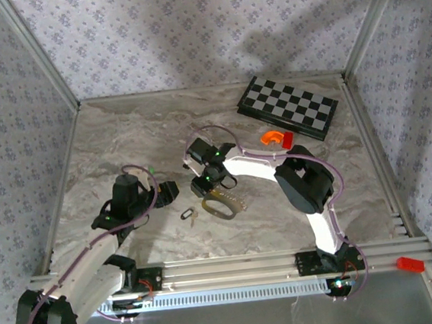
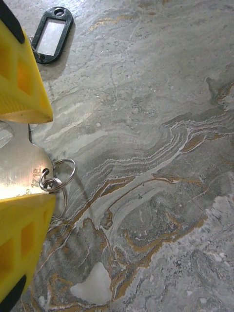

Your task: Put the keys on the keyring

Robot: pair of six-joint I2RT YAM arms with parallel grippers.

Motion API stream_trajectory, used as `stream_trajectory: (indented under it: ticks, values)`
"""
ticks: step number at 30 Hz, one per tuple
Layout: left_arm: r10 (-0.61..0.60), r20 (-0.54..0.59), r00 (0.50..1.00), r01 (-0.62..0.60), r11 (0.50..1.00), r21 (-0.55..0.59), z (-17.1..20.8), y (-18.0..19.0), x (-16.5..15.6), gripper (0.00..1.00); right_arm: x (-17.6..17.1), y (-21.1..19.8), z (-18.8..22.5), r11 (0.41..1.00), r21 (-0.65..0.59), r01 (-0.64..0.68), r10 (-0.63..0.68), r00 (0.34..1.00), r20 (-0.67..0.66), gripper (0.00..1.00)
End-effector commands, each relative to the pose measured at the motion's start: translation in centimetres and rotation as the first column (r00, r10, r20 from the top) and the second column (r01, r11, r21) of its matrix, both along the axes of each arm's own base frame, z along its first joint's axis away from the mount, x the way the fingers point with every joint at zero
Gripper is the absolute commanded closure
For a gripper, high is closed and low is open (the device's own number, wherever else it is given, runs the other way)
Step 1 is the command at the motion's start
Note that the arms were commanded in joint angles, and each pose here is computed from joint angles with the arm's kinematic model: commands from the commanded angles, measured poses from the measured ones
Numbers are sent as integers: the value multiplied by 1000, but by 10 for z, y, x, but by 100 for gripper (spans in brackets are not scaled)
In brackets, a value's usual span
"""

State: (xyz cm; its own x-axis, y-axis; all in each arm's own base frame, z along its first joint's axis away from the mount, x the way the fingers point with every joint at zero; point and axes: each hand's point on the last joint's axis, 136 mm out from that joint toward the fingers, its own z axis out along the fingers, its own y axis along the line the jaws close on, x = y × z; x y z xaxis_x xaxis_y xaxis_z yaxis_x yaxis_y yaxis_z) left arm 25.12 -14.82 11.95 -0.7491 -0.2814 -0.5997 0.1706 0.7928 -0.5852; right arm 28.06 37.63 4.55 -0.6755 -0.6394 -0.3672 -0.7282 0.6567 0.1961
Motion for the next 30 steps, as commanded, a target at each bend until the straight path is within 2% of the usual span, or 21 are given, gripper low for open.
stream_trajectory:
  ticks: [1, 7, 20, 30]
  values:
    - [-1, 8, 1000, 1, 1000, -5, 1, 1, -1, 29, -2, 1, -3, 999, -37, -18, 18, 1000, 7, 52]
    - [-1, 9, 1000, 1, 1000, -7, 1, 1, 0, 29, -3, 1, -7, 999, -48, -23, 23, 1000, 4, 49]
    - [0, 11, 1000, 0, 1000, 0, 0, 2, -1, 29, -3, 5, -14, 999, -43, -29, 28, 999, -21, 52]
    - [1, 10, 1000, -1, 1000, -1, 0, 2, 0, 29, -2, 3, -14, 998, -47, -30, 29, 999, -17, 66]
